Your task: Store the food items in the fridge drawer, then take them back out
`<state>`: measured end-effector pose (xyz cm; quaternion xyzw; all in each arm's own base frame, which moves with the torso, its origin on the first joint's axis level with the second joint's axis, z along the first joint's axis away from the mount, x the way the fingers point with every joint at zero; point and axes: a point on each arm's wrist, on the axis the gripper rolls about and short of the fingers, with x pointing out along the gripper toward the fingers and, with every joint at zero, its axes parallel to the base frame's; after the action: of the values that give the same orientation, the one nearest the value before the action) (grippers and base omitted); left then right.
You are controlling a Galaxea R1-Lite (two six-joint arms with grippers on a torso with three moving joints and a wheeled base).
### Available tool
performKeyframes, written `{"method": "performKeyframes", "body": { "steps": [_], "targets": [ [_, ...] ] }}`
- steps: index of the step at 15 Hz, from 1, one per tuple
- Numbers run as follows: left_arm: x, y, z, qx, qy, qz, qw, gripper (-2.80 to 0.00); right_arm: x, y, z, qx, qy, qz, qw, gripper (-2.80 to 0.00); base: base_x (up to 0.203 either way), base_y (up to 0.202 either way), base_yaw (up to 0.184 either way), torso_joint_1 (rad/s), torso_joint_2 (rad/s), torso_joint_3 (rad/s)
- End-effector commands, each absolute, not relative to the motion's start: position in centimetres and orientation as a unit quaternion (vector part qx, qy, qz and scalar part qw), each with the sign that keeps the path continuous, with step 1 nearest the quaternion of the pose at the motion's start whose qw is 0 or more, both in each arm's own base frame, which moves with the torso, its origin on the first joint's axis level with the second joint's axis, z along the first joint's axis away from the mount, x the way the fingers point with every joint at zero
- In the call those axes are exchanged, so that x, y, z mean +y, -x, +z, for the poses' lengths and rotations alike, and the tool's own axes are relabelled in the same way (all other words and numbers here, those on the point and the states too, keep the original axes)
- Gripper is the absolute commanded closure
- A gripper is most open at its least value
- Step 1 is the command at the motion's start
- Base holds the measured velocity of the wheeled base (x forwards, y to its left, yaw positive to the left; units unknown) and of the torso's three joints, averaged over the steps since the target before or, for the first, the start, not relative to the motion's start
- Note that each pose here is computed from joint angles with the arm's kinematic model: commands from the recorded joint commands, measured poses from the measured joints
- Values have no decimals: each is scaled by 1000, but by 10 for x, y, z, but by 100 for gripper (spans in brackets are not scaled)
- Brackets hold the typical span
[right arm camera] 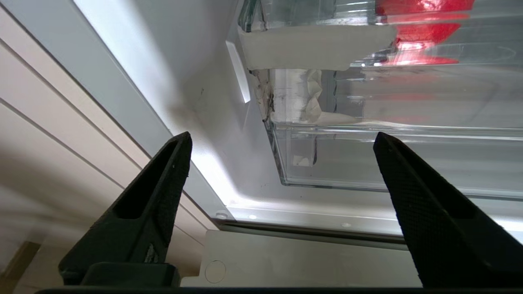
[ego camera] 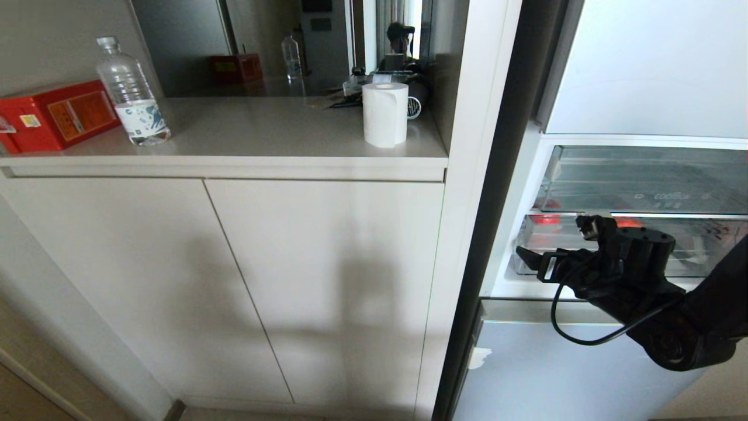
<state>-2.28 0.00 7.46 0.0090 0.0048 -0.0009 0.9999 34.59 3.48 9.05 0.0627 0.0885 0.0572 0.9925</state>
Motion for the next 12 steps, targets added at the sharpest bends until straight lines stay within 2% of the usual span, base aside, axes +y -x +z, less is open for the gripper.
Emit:
{"method": "performKeyframes", "body": {
  "steps": [1,12],
  "targets": [
    [0,23,75,4,-9,-1,1000,0,33,-347,90,86,-63,54,993,-280,0,0,0,0,0,0],
    [0,23,75,4,-8,-1,1000,0,31,-354,83,48,-66,30,996,-280,0,0,0,0,0,0]
  ]
}}
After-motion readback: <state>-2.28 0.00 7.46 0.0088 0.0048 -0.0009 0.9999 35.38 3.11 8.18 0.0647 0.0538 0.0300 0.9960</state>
